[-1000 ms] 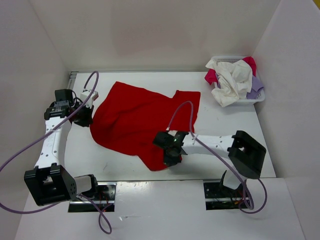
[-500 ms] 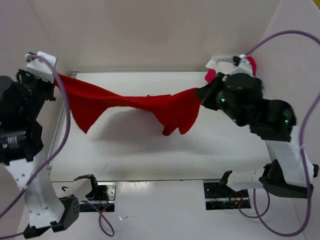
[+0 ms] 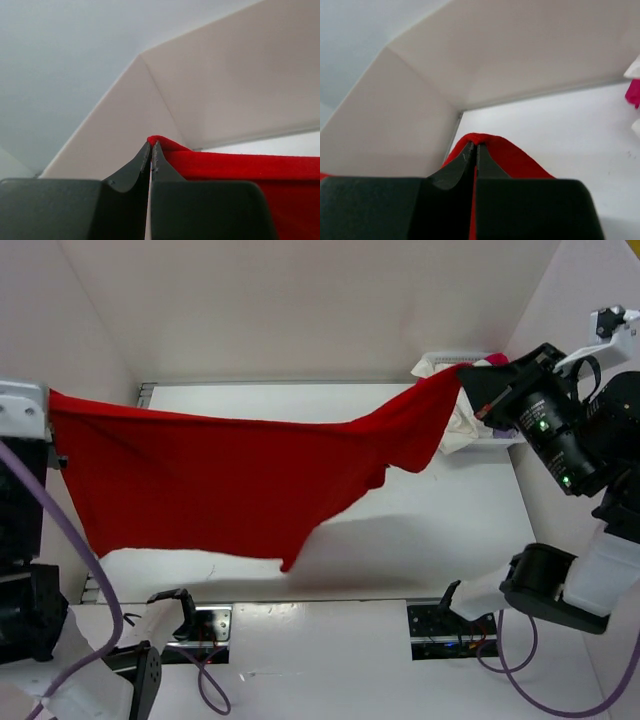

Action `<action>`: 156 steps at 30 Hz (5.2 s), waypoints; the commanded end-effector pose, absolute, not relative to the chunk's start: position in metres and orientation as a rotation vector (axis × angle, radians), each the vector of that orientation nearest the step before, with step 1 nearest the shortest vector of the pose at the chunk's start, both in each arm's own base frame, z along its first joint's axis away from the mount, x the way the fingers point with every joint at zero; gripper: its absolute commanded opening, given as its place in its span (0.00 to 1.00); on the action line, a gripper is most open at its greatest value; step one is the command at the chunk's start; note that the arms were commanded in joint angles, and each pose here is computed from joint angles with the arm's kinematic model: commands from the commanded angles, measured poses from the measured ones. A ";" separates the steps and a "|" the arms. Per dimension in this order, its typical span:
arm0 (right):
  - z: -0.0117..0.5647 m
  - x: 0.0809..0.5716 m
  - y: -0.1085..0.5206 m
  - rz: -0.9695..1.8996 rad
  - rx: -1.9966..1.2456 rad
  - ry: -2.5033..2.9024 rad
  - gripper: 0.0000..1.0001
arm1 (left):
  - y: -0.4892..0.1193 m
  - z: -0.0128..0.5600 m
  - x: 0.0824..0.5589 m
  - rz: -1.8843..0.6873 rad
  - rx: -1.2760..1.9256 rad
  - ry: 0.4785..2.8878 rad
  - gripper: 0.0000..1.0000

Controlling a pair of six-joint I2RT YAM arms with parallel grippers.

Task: Fold and stack the t-shirts
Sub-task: Flatten out the tshirt, then fold the flattened tshirt in 1/3 of the way, then grap the side of the flattened tshirt closest away from the robot with both arms, then fold the other side of the tshirt into a rectangle

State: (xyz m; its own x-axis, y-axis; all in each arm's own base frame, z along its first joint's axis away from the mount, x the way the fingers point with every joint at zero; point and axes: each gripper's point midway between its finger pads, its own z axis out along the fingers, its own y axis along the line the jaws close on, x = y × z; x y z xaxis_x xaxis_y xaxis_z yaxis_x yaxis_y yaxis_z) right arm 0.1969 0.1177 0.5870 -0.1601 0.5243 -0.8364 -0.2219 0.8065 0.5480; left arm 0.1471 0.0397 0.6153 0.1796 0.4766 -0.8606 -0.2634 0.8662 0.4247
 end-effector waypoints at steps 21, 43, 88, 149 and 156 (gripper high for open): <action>0.364 0.574 0.170 0.339 0.157 1.926 0.00 | 0.045 0.307 0.455 -0.135 0.284 2.081 0.00; 0.199 0.586 0.146 0.497 0.180 2.363 0.00 | 0.060 0.160 0.499 -0.216 0.264 2.354 0.00; 0.085 0.323 0.137 0.297 0.405 2.813 0.84 | 0.100 0.077 0.309 0.070 0.270 2.857 0.74; 0.138 0.493 0.141 0.299 0.201 2.554 0.00 | 0.086 0.078 0.386 -0.210 0.179 2.737 0.00; 0.112 0.528 0.147 0.257 0.129 2.618 0.00 | 0.087 0.070 0.396 -0.204 0.176 2.746 0.00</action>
